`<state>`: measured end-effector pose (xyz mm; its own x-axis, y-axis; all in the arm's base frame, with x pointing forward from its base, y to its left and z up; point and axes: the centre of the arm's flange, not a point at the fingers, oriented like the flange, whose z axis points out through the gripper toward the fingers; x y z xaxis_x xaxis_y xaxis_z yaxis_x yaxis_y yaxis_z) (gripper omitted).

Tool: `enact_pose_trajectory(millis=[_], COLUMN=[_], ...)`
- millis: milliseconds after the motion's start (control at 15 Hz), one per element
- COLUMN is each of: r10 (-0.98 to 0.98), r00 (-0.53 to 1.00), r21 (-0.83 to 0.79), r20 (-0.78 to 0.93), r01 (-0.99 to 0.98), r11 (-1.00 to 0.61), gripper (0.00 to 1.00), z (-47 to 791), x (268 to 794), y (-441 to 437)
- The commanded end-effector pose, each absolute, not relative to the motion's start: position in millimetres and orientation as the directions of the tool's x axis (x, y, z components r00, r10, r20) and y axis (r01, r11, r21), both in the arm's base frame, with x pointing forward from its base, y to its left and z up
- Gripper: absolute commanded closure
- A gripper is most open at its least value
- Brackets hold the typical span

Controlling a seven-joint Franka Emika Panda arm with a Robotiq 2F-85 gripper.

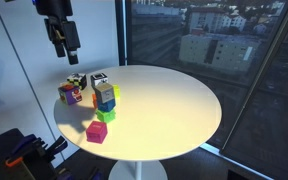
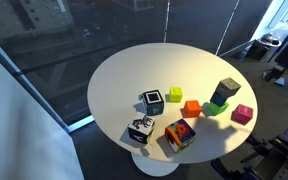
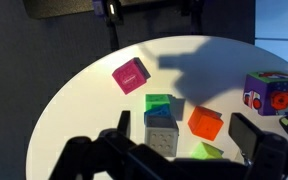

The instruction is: Put the pink block on the gray block

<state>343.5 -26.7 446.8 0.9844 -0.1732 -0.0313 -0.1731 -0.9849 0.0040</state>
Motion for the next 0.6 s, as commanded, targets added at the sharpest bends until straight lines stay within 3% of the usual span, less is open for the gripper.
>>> enact_pose_trajectory(millis=[0, 533], r10=[-0.173, -0.185], r00=[0.984, 0.982], r21=[0.004, 0.004], r20=[-0.031, -0.043], r01=[-0.173, -0.185], r11=[-0.985, -0.983], gripper=[0.0, 0.0], z=[447, 440], x=[343, 346], y=[-27, -37])
